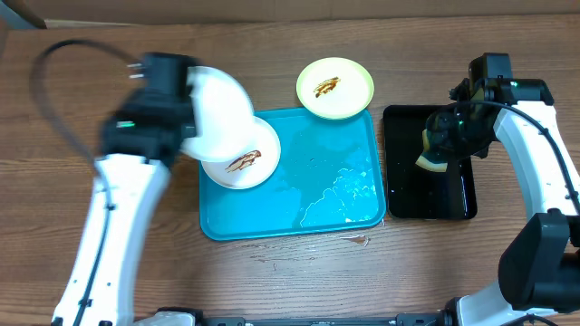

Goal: Clean dirty plates on tray and stack at the side
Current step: 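Lift the cleaned white plate with the left gripper and place it left of the tray, then grip the rim of the back white plate with the left gripper and pull it forward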

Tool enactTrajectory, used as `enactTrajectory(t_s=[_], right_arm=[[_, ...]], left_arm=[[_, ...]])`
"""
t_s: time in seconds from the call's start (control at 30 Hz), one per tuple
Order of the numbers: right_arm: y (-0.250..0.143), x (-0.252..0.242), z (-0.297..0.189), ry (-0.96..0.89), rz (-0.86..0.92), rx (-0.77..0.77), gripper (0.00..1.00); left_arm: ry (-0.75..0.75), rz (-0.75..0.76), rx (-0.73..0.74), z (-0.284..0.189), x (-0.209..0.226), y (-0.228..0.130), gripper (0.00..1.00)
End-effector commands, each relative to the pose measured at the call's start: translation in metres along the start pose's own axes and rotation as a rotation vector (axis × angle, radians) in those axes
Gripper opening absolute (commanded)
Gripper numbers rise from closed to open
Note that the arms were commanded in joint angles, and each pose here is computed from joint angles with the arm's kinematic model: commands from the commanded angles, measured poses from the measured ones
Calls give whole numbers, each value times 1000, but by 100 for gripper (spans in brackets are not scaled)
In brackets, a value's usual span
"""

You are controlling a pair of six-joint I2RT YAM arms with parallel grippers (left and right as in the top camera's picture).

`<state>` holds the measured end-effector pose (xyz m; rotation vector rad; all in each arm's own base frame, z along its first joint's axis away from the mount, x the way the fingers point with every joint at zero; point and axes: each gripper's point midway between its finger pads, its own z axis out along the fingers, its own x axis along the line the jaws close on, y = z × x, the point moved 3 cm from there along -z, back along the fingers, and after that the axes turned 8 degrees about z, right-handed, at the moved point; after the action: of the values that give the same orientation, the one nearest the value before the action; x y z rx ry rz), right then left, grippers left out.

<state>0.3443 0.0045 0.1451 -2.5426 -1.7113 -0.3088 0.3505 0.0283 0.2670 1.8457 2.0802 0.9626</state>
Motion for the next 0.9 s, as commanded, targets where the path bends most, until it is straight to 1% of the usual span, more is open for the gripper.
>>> enactTrajectory(t_s=[0.0, 0.13, 0.27, 0.43, 0.57, 0.83, 0.87], right_arm=[[4, 4, -13, 21, -16, -43, 4], [4, 4, -13, 20, -16, -43, 4], [4, 4, -13, 20, -16, -42, 4], [3, 4, -13, 18, -15, -37, 4], [2, 4, -13, 17, -15, -34, 4], [2, 4, -13, 17, -14, -32, 4], [2, 4, -13, 17, -14, -32, 4]], left_arm=[[-106, -153, 54, 15, 33, -4, 4], [-44, -285, 132, 45, 81, -19, 4], [8, -381, 222, 79, 109, -37, 4], [33, -427, 330, 120, 125, -60, 4], [45, -456, 390, 144, 135, -76, 4], [62, -505, 493, 172, 150, -107, 4], [63, -507, 495, 173, 151, -108, 7]])
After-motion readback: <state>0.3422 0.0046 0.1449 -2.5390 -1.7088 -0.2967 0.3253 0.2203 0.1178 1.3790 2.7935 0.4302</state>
